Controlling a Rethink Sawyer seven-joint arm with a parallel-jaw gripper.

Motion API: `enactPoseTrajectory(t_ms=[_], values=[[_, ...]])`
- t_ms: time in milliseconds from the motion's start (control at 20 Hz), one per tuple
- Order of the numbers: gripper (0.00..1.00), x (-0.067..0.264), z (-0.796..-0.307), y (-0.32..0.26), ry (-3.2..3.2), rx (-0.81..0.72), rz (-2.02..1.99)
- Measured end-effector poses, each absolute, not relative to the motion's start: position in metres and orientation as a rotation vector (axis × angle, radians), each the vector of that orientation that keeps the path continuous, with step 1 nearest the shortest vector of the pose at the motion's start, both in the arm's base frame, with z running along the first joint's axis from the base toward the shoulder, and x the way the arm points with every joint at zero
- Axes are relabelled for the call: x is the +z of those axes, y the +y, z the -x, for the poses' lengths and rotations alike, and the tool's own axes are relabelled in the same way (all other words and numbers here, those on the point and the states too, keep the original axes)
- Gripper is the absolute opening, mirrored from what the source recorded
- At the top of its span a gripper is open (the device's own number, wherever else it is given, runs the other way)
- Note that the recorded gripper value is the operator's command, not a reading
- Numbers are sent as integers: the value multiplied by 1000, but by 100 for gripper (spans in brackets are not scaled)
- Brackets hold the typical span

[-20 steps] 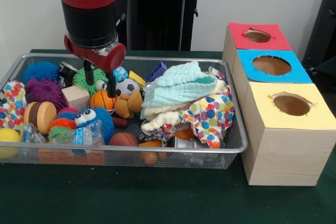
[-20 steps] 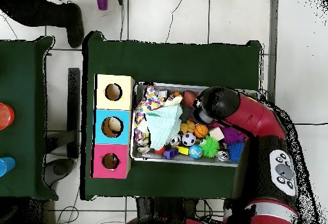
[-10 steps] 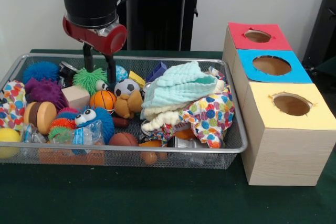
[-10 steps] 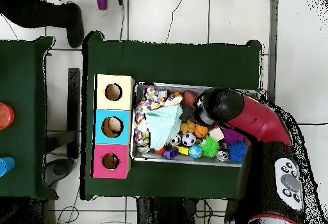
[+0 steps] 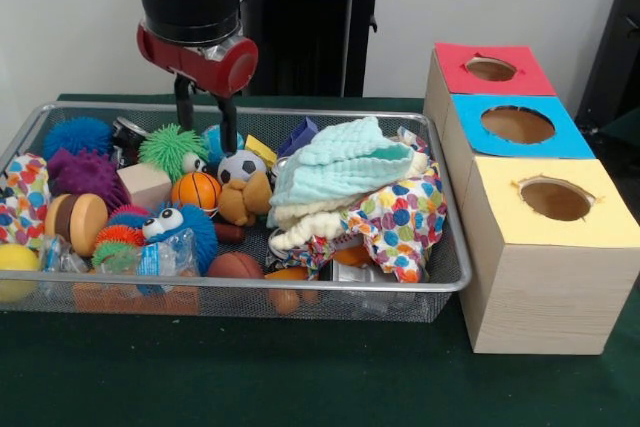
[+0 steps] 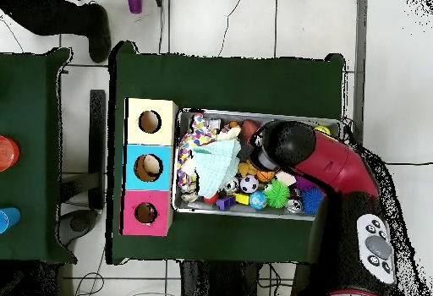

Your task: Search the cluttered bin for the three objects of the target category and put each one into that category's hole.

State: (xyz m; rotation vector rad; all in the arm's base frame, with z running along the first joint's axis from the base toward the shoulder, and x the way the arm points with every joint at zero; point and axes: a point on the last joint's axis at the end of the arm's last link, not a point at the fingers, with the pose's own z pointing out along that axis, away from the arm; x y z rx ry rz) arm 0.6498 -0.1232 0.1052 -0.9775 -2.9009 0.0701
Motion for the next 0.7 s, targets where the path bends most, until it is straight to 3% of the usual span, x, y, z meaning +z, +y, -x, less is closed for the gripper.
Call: enactPoseTrajectory(t_ms=[700], values=[[100, 81, -645, -119, -2956, 92, 986]])
